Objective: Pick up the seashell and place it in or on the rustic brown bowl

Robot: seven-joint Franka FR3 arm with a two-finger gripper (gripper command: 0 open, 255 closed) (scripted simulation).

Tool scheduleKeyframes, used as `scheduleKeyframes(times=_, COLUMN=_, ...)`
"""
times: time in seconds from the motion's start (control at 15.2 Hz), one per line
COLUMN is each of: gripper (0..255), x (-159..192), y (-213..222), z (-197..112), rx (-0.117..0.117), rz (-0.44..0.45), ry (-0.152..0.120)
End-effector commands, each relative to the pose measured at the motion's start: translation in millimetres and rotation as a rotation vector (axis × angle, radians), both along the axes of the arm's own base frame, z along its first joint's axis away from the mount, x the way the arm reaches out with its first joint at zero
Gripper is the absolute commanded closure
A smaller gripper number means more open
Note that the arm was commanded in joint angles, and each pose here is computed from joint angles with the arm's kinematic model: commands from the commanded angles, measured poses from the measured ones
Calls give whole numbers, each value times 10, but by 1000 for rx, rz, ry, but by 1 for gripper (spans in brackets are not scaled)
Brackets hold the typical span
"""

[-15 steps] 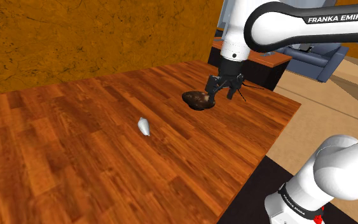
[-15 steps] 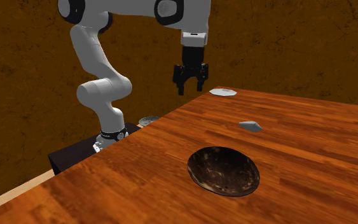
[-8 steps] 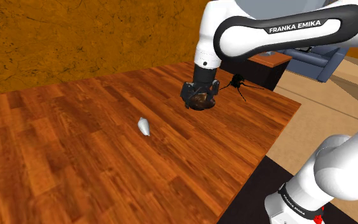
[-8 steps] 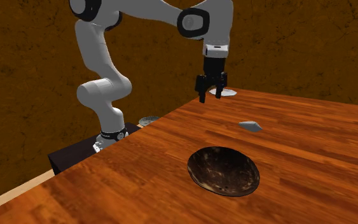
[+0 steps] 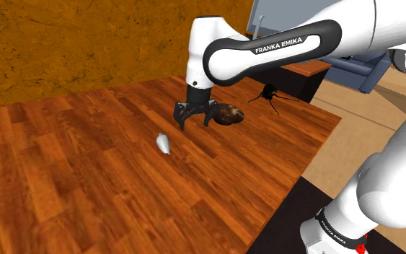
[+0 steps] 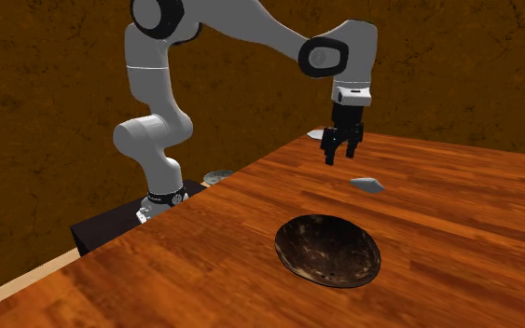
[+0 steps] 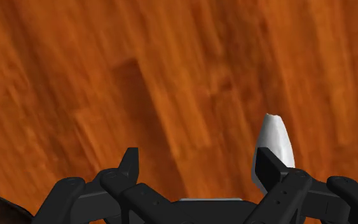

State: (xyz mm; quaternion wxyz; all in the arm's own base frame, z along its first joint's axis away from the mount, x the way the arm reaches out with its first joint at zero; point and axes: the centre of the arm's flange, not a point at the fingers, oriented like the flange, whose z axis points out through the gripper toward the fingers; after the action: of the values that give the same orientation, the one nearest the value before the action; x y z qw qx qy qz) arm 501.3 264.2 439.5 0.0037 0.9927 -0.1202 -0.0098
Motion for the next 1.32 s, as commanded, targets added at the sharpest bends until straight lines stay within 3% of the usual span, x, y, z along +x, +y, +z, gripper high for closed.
scheduleKeyframes(times=0.0, gripper=0, x=157, y=173, z=-114, rx=3, rz=-7, ry=-2)
scheduleKeyframes(times=0.46, gripper=0, x=692, y=792, z=-491, rx=10, rz=-24, ry=-6)
scheduleKeyframes(times=0.92, gripper=0, x=687, y=794, z=-861, rx=10, rz=-24, ry=-6)
scheduleKeyframes(times=1.25, gripper=0, x=687, y=795, z=-891, rx=10, rz=-24, ry=-6)
